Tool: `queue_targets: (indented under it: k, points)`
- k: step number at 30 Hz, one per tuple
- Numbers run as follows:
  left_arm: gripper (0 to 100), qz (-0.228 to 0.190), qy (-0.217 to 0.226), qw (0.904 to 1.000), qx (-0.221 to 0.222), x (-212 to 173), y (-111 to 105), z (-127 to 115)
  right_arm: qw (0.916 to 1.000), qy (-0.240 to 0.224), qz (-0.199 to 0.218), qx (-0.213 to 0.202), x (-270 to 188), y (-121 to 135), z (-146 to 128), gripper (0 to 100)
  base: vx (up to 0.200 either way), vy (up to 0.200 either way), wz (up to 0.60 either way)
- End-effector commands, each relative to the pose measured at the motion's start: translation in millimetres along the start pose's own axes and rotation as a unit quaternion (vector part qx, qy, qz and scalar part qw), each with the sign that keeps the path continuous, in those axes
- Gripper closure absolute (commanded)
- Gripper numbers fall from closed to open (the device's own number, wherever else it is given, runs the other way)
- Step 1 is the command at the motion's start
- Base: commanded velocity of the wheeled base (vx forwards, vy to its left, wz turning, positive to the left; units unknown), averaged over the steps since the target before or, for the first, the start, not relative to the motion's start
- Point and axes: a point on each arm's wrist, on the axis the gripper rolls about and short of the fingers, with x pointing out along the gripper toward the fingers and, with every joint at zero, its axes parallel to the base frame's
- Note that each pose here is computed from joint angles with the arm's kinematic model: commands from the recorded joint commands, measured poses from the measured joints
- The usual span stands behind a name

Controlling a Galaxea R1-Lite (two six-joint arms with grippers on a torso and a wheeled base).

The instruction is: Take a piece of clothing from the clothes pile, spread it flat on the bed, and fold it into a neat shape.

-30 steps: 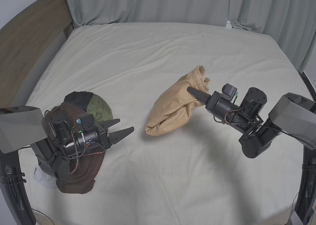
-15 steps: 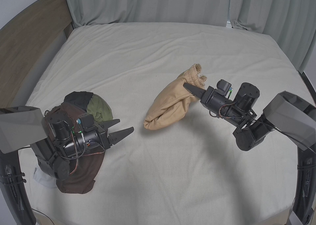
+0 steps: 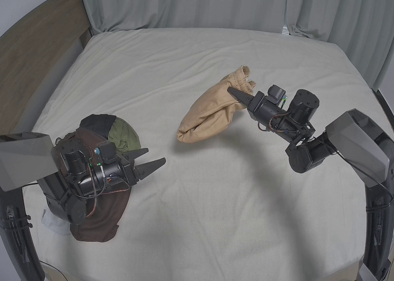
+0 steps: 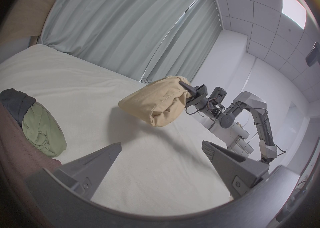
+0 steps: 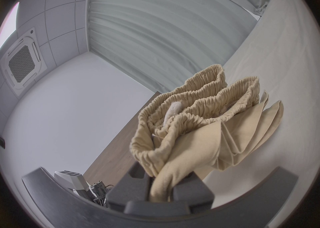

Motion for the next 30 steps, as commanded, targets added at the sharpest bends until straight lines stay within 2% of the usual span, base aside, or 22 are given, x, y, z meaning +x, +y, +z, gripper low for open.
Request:
queue_targets:
  k: [1,3,4,6,18,30]
  points:
    - [0,-0.005,0.002,1.0000,-0.001,0.8,0.8,-0.9,0.9994,0.011,-0.026,0.018,-2.0,-34.8,-18.7,100,0.000,0.000,0.00]
    - [0,-0.006,0.003,1.0000,-0.001,0.9,1.0,-1.4,0.9990,0.016,-0.034,0.023,-3.9,-43.5,-25.4,100,0.000,0.000,0.00]
    - [0,-0.006,0.003,1.0000,-0.002,0.7,0.9,-1.7,0.9980,0.024,-0.049,0.032,-9.6,-58.8,-37.2,100,0.000,0.000,0.00]
    - [0,-0.006,0.003,1.0000,-0.002,0.4,0.6,-1.6,0.9970,0.029,-0.062,0.038,-15.2,-70.4,-48.1,100,0.000,0.000,0.00]
    - [0,-0.003,0.003,1.0000,-0.001,-1.7,1.4,-1.1,0.9926,0.049,-0.096,0.057,-63.1,-75.1,-85.0,100,0.000,0.000,0.00]
    - [0,-0.003,0.002,1.0000,0.000,-2.3,1.3,0.0,0.9891,0.045,-0.127,0.058,-72.3,-86.6,-94.8,100,0.000,0.000,0.00]
